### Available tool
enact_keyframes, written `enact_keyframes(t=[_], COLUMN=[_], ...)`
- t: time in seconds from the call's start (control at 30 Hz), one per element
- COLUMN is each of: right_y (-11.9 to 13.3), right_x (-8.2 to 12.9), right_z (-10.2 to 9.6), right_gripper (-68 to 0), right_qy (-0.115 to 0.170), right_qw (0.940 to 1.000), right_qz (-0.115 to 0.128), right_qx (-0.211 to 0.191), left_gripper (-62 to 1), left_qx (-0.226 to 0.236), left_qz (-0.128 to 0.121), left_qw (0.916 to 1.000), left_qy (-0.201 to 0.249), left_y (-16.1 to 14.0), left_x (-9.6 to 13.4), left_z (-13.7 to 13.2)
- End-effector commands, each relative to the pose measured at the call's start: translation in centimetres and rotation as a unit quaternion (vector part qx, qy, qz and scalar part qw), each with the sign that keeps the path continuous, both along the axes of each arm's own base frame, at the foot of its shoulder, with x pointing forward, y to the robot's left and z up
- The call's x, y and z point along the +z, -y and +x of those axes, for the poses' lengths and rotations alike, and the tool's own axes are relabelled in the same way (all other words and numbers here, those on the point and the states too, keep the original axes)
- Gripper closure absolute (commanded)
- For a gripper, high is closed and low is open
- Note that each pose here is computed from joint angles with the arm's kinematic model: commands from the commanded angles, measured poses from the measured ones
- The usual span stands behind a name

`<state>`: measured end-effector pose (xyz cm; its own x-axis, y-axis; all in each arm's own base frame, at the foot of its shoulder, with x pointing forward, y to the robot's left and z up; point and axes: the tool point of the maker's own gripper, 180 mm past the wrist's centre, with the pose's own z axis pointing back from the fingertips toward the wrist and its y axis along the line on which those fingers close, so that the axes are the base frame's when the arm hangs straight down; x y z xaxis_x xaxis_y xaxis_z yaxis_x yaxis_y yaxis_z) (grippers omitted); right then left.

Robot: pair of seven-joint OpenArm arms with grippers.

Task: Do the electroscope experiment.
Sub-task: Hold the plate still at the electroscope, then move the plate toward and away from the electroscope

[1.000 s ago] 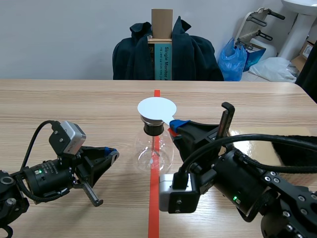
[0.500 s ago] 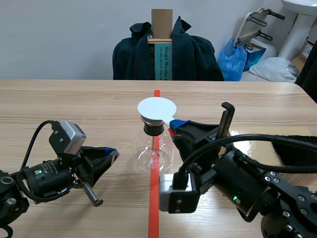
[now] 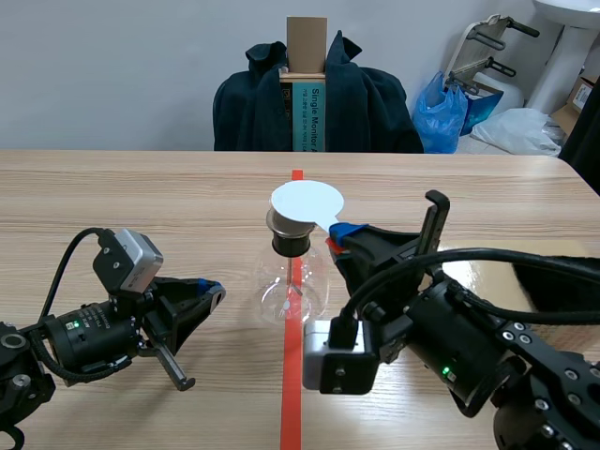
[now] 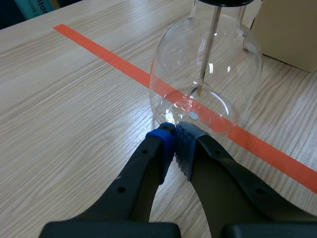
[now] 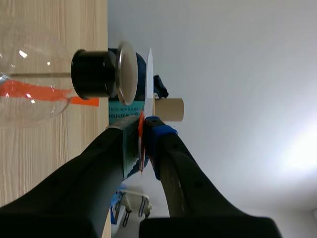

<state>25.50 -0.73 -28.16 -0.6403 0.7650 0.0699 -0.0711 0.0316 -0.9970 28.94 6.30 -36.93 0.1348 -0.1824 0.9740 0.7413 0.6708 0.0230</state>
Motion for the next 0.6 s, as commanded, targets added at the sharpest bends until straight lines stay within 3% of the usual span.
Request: enact_keyframes(t=[0.0,0.3,0.57], right_y=[0.7,3.2,4.5], right_x=[0.8,0.8,0.9], right_z=[0.8,2.6,3.4], right_gripper=[-0.7,-0.7,-0.7], right_qy=[0.016,0.015,0.018], right_qw=[0.9998,0.9951,0.9904], right_qz=[-0.001,-0.005,-0.007], right_qx=[-0.013,-0.098,-0.137], left_gripper=[-3.2,-3.2,-3.2], left_qx=[0.000,0.000,0.000], left_qz=[-0.010,-0.010,-0.006], left_qw=[0.9998,0.9999,0.9999], left_qy=[0.015,0.014,0.011], left_y=[0.1,0.1,0.1], left_x=[1.0,1.0,0.8], left_z=[0.6,0.6,0.6])
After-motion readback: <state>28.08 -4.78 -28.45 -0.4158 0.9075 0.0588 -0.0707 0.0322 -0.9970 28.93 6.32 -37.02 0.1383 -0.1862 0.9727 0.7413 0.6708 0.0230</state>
